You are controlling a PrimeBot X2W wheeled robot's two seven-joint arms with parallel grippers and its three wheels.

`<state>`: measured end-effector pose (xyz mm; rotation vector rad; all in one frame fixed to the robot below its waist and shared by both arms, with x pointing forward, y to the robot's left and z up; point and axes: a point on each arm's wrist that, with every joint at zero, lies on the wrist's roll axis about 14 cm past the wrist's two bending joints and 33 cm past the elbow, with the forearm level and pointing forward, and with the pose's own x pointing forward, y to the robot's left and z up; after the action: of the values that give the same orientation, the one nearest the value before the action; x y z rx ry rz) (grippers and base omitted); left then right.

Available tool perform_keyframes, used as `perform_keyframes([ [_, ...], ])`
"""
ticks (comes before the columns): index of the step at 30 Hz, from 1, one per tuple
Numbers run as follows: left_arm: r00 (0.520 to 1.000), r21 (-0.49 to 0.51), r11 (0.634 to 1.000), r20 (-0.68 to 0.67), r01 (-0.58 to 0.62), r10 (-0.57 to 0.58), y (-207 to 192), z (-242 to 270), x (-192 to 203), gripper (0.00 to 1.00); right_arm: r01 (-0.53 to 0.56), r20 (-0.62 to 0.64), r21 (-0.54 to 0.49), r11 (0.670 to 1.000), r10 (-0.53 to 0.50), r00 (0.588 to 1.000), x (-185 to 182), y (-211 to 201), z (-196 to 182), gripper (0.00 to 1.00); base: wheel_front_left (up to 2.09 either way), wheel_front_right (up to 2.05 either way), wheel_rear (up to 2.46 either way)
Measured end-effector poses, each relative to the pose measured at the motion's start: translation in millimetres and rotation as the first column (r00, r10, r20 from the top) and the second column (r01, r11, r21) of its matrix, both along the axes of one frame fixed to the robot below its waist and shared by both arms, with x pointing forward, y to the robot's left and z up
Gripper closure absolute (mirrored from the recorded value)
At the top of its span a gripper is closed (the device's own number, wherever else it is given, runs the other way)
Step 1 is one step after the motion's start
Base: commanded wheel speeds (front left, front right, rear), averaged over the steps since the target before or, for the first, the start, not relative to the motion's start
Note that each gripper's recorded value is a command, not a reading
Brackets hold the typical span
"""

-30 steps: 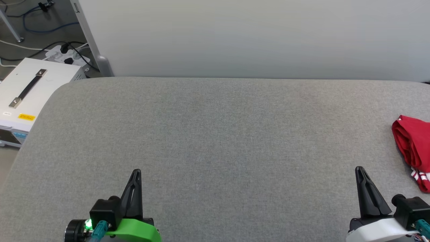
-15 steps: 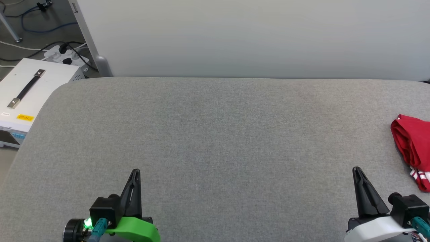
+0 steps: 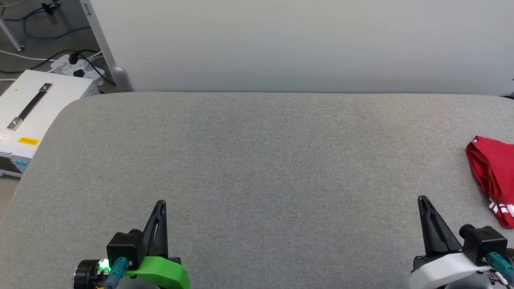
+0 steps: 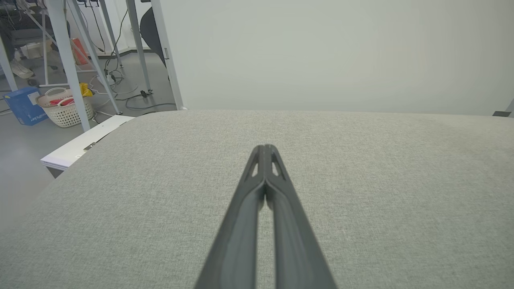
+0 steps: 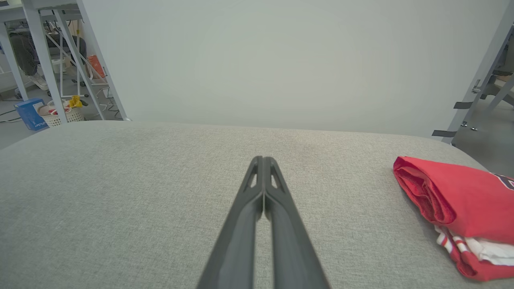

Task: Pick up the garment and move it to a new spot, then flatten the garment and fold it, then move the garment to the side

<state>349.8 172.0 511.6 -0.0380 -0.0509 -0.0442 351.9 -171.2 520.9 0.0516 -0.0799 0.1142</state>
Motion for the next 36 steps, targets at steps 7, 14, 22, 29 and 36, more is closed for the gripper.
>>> perform_keyframes([
  [7, 1.0, 0.008, 1.0, -0.009, -0.004, 0.004, 0.5, -0.2, 1.1, 1.0, -0.001, -0.013, -0.009, 1.0, 0.001, 1.0, 0.4, 0.6, -1.7, 1.0, 0.0, 0.0, 0.0],
  [14, 1.0, 0.016, 1.0, -0.012, -0.006, 0.006, 0.9, 1.1, 3.0, 1.0, -0.003, -0.021, -0.017, 1.0, 0.003, 1.0, 1.5, 1.7, -2.0, 1.0, 0.0, 0.0, 0.0],
  [22, 1.0, 0.021, 1.0, -0.02, -0.006, 0.006, 1.0, 1.4, 4.6, 1.0, -0.006, -0.027, -0.024, 1.0, 0.005, 1.0, 4.1, 3.1, -0.7, 1.0, 0.0, 0.0, 0.0],
  [29, 1.0, 0.034, 0.999, -0.028, -0.01, 0.011, 1.6, 1.2, 5.6, 1.0, -0.006, -0.04, -0.031, 0.999, 0.005, 0.999, 4.1, 3.5, -2.6, 1.0, 0.0, 0.0, 0.0],
  [36, 0.999, 0.04, 0.999, -0.035, -0.011, 0.012, 1.6, 1.9, 7.4, 1.0, -0.009, -0.045, -0.04, 0.999, 0.007, 0.999, 6.0, 4.4, -1.8, 1.0, 0.0, 0.0, 0.0],
])
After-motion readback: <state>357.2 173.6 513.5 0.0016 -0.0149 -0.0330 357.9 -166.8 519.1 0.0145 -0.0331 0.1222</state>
